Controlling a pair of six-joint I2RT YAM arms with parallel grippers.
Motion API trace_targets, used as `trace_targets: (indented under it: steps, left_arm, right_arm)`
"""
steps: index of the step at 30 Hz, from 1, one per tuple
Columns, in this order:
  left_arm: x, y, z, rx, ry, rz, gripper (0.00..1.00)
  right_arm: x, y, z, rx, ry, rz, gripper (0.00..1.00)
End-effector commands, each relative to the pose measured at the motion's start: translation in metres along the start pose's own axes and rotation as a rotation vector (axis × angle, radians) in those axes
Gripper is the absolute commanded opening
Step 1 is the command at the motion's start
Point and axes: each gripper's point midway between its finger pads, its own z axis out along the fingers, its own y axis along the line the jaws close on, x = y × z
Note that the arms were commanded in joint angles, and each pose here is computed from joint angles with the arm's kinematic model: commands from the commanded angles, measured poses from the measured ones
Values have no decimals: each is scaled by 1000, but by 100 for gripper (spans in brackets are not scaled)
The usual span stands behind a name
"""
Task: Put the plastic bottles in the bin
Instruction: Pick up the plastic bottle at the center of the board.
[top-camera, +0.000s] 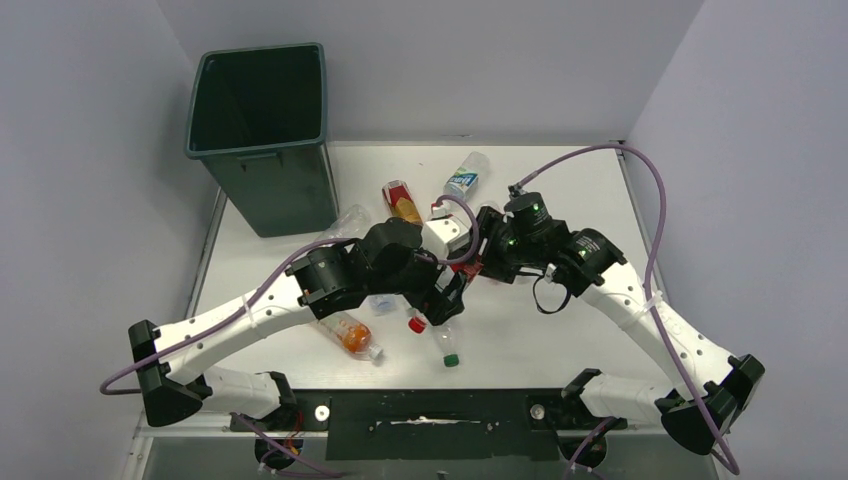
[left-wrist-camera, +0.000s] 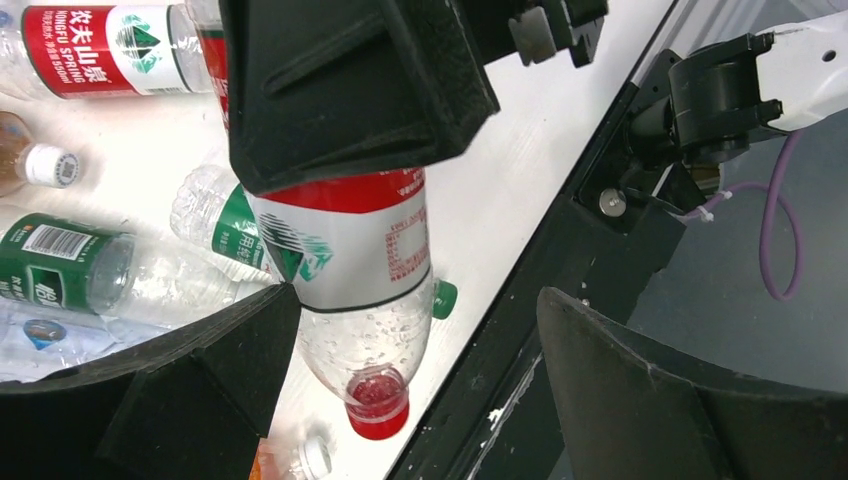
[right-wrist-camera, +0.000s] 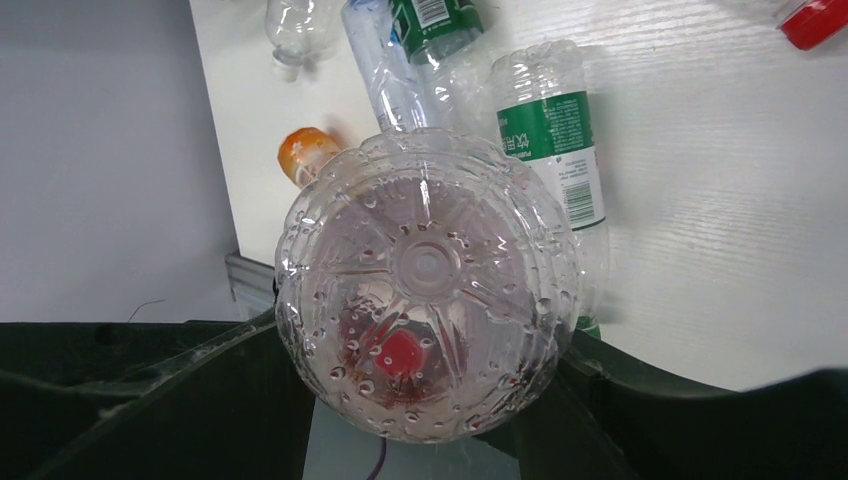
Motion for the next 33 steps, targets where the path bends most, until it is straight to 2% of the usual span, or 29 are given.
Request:
trace_targets:
  steps: [1, 14, 18, 22, 28, 33]
  left_arm:
    - [-17, 4, -12, -22, -75, 30, 91]
    - [-14, 23, -6, -123, -64, 42, 90]
    - [-19, 18, -5, -95, -91, 29, 78]
    - [-18, 15, 2, -78, -87, 27, 75]
    - [-14, 15, 8, -78, -68, 24, 56]
    - [-10, 13, 11, -57, -56, 23, 51]
  right_arm:
    - [-3, 37, -22, -167, -6, -45, 42]
    - [6, 58, -38, -281, 24, -54, 42]
    - [10, 60, -38, -319, 22, -28, 42]
    - [13, 63, -36, -361, 25, 0, 42]
    - [19, 60, -39, -378, 15, 21, 43]
    - [30, 42, -36, -369, 18, 50, 47]
